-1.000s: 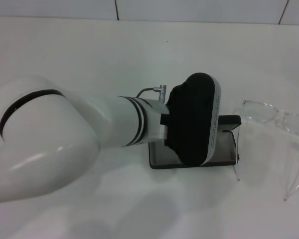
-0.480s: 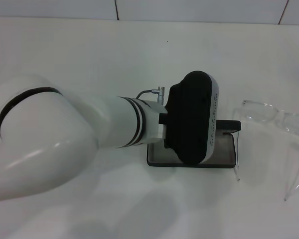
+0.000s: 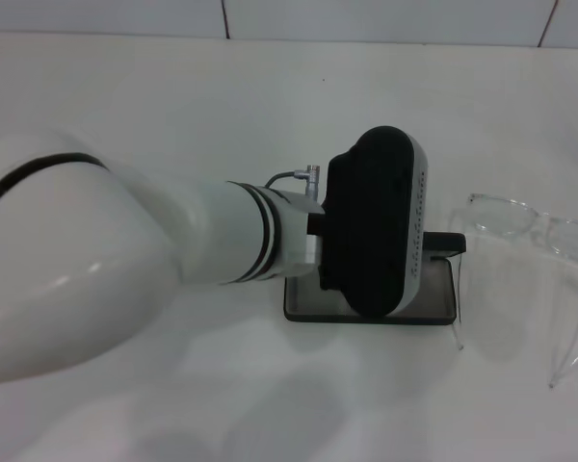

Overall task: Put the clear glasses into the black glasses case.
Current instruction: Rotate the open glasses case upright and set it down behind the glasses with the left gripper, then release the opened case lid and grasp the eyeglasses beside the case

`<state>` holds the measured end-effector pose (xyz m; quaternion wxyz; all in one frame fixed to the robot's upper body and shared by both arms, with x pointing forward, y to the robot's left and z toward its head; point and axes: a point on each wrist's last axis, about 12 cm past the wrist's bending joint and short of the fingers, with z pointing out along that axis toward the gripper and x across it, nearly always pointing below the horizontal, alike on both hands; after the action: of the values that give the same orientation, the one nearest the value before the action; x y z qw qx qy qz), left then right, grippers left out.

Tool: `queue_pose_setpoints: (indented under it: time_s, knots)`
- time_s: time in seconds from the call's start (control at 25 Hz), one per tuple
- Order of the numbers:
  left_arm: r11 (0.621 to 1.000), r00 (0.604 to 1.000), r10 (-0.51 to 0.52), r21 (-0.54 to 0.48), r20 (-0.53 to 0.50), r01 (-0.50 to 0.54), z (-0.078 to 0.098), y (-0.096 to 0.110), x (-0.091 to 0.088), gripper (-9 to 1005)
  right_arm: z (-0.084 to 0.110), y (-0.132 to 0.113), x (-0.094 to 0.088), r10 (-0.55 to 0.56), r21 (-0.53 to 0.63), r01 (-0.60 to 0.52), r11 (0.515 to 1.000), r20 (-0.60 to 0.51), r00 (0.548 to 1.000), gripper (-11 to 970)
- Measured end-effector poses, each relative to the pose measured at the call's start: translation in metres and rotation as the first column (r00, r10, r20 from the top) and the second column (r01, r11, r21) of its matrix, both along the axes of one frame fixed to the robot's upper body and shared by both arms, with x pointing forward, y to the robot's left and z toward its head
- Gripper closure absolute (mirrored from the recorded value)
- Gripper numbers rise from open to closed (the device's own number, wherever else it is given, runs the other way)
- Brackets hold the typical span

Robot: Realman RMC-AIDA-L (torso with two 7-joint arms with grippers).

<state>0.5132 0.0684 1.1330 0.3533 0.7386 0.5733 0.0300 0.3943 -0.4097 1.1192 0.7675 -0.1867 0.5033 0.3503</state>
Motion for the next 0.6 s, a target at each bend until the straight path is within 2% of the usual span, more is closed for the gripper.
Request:
queue_pose_setpoints:
  time_s: [0.4,0.6]
  knots:
    - [0.999,0.999,0.014,-0.045,-0.044,-0.015,0.018,0.005,-0.004,548,0.001,0.0,0.0,0.003,0.0,-0.003,1.0,0.001,1.0,83]
    - [0.987,0.995,0.019,-0.156,-0.095,-0.034,0.043,0.007,-0.006,550,0.005,-0.004,0.004,0.021,-0.006,-0.021,1.0,-0.011,1.0,83]
